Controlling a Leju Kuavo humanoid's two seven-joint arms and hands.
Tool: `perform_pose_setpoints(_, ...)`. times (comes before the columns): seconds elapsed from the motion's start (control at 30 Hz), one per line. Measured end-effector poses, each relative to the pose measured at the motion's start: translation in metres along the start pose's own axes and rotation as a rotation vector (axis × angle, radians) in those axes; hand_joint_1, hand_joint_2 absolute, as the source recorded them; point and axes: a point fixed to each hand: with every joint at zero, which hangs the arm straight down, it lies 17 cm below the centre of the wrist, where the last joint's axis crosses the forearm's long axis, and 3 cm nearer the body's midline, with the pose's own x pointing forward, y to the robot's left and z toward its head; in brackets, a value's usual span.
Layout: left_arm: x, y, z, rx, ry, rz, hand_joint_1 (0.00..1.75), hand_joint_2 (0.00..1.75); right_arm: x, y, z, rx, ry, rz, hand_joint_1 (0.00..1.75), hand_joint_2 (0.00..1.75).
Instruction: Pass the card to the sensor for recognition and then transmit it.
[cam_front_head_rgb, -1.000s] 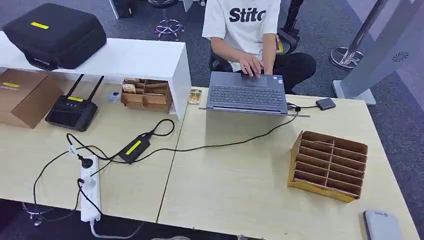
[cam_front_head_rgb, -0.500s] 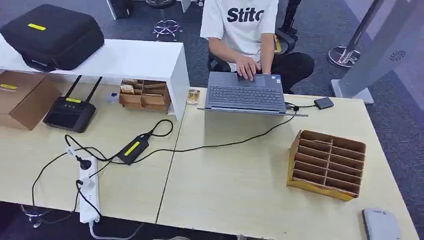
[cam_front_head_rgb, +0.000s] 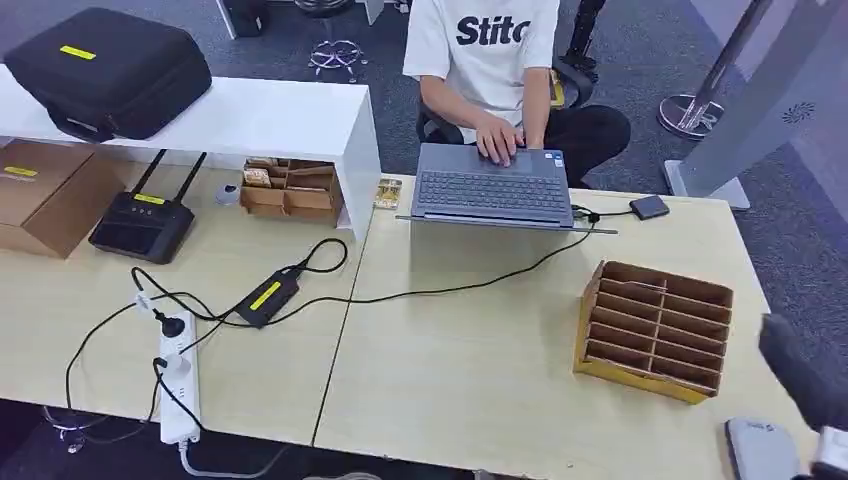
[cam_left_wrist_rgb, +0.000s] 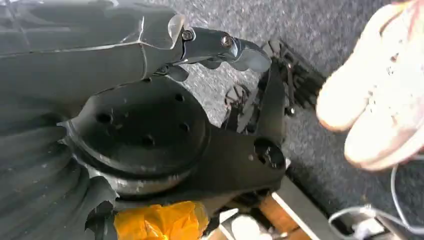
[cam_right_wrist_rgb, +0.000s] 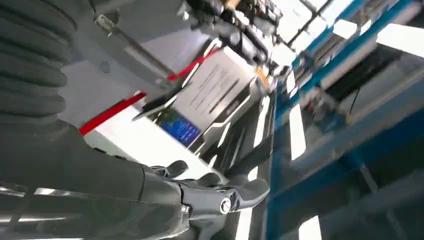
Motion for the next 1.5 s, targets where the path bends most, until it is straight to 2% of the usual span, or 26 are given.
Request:
perform_pose_setpoints(0.13, 0.004, 0.0, 0.0, -0.016, 0.007, -0.004, 0.0, 1.75, 0.012, 0.069, -0.03, 0.151, -0.083, -0.123, 0.0, 1.75)
perform_pose_setpoints(0.37, 0.005, 0.006, -0.001, -0.013, 0.006, -0.01, 0.0, 1.75, 0.018, 0.113, -0.031, 0.286, -0.124, -0.138, 0.0, 1.75)
perform_pose_setpoints(0.5, 0.009, 0.006, 0.0, -0.029, 0.009, -0.051, 0.0, 1.75, -0.019, 0.156, -0.066, 0.377, -0.022, -0.003, 0.0, 1.75)
perform_pose_setpoints(0.67, 0.018, 0.008, 0.0, -0.039, 0.003, -0.095, 0.0, 1.75, -0.077, 0.209, -0.117, 0.469, 0.057, 0.401, 0.0, 1.75)
perform_pose_setpoints(0.8, 0.023, 0.006, 0.001, -0.057, -0.001, -0.124, 0.0, 1.75, -0.12, 0.238, -0.133, 0.546, 0.108, 0.653, 0.0, 1.75)
perform_pose_setpoints(1.07, 0.025, 0.004, 0.002, -0.072, -0.002, -0.133, 0.0, 1.75, -0.164, 0.26, -0.117, 0.633, 0.202, 0.722, 0.0, 1.75)
perform_pose_setpoints(1.1, 0.025, 0.004, 0.002, -0.073, -0.001, -0.132, 0.0, 0.0, -0.166, 0.26, -0.116, 0.638, 0.201, 0.728, 0.0, 1.75)
perform_pose_setpoints(1.13, 0.025, 0.003, 0.002, -0.074, -0.001, -0.131, 0.0, 0.0, -0.168, 0.259, -0.115, 0.64, 0.203, 0.731, 0.0, 1.75)
perform_pose_setpoints(1.17, 0.025, 0.003, 0.002, -0.074, -0.002, -0.127, 0.0, 1.75, -0.17, 0.258, -0.115, 0.64, 0.207, 0.731, 0.0, 1.75)
perform_pose_setpoints(1.5, 0.025, 0.003, 0.002, -0.077, -0.001, -0.126, 0.0, 1.75, -0.181, 0.253, -0.108, 0.633, 0.248, 0.707, 0.0, 1.75)
